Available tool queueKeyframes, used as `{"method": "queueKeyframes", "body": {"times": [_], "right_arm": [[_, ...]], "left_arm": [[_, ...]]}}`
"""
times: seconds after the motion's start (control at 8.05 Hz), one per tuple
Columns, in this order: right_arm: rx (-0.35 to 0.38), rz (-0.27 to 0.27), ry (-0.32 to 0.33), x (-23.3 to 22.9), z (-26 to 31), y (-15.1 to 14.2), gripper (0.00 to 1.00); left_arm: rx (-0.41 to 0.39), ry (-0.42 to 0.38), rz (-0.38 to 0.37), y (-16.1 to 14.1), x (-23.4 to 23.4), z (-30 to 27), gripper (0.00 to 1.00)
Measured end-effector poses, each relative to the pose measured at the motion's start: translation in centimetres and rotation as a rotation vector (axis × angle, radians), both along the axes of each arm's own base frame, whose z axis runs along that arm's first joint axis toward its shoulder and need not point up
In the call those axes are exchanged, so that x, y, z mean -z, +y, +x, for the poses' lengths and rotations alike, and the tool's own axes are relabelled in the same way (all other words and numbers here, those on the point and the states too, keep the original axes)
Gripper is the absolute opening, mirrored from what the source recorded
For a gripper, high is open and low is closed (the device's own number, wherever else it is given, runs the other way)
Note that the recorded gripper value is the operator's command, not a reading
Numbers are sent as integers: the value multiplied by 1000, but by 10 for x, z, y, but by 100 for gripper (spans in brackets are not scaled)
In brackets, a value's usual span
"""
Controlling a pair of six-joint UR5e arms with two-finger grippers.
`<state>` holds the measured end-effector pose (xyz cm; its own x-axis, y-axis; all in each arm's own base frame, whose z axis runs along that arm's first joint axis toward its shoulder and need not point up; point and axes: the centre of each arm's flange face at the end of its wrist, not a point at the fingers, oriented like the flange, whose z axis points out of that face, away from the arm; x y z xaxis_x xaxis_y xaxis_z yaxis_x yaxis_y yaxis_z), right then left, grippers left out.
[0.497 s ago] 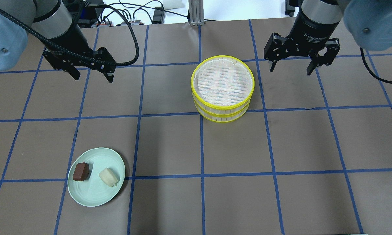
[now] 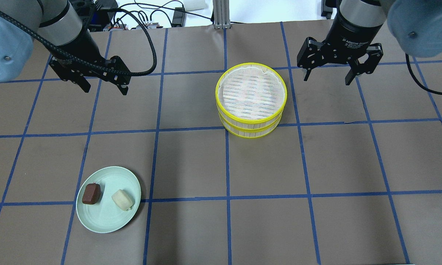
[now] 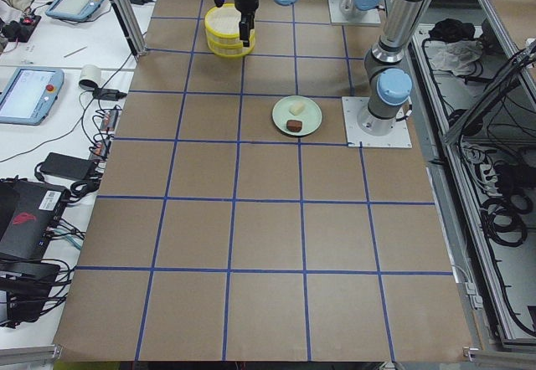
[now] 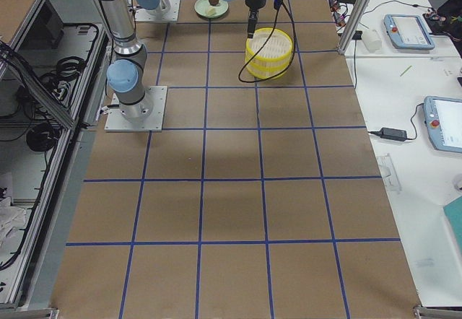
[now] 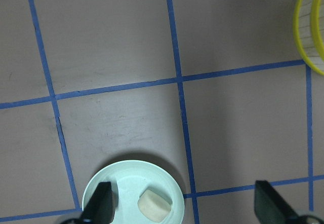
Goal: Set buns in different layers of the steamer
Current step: 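Move the left gripper down toward the pale green plate, then grasp the white bun with the left gripper while the right grips the top tier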
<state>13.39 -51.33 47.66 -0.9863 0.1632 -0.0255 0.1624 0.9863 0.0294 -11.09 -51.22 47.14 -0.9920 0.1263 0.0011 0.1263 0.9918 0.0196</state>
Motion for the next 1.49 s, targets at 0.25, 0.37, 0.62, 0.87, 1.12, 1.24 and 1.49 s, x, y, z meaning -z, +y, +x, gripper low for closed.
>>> {"method": "queueKeyframes", "body": {"times": [0.25,0.37,0.62,0.87,1.12,1.24,1.49], "right_arm": [[0,1,-1,1,0,-1,100],[1,2,-2,2,0,-2,100],[1,1,-4,9,0,-9,100],[3,-5,-6,28,1,-27,100],[6,2,-9,53,3,-46,100],[8,2,-9,65,4,-55,100],[3,2,-9,93,15,-70,100]], "left_arm": [[-6,12,67,3,33,3,100],[-5,13,127,11,61,4,100],[-2,2,233,30,112,10,100],[-25,-11,340,45,160,26,100],[-74,8,451,54,207,49,97],[-90,18,500,57,228,56,97],[-112,35,582,62,264,65,97]]}}
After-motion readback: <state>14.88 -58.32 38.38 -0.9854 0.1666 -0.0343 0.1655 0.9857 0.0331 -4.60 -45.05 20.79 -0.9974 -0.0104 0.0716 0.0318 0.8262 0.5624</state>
